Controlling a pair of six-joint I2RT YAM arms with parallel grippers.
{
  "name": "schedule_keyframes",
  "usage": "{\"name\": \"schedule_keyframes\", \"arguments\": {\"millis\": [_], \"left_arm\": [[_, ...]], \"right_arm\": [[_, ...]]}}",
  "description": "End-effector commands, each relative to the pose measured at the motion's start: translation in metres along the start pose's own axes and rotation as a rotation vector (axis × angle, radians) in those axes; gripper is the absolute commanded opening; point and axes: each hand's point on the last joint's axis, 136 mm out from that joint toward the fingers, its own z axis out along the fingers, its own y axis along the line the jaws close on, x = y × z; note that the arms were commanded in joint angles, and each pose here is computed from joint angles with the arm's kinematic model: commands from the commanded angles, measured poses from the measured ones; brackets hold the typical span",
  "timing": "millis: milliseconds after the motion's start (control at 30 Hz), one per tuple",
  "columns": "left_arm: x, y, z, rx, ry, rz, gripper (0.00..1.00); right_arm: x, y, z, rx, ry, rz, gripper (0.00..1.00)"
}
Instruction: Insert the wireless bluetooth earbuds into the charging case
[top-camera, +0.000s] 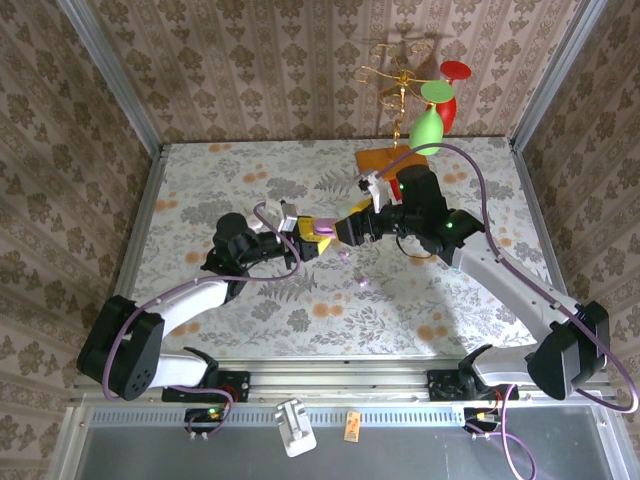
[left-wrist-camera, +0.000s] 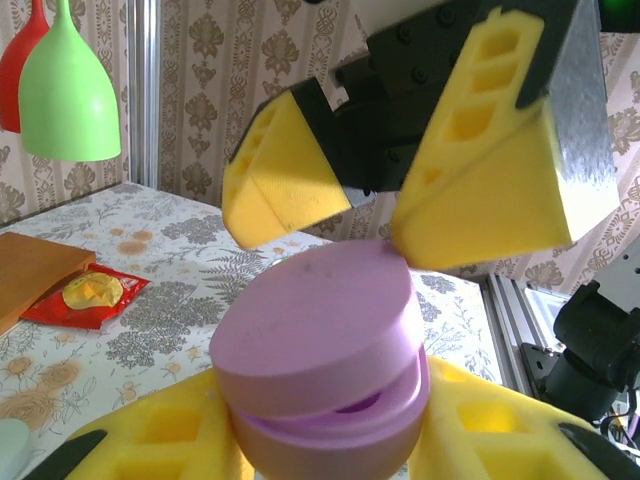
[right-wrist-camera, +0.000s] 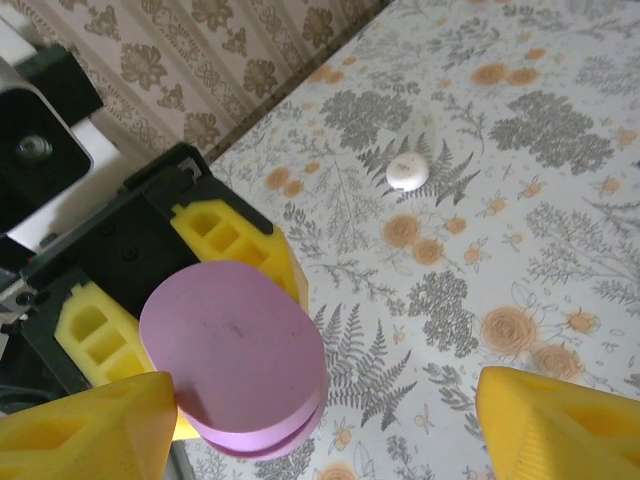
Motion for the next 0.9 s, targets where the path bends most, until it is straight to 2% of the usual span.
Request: {"name": "schedule_keyframes", "arguments": {"millis": [0,533,867], "left_arm": [[-0.010,-0.027,0.002,0.116,-0.029,0.060,0.23],[-0.009,-0.028,0.001,0.123,-0.033,0.088,0.23],[-0.007,-0.013,-0.002,0.070,-0.050,0.089,0.23]], "right_arm": [[-0.014,-0.023,-0.001,0.111,-0.034,-0.013,0.79],[-0.032,-0.028,-0.006,0.146,-0.071,0.015,0.78],[-0.055,0.003,-0.029,0.024,-0.175,0.063,0.79]]}}
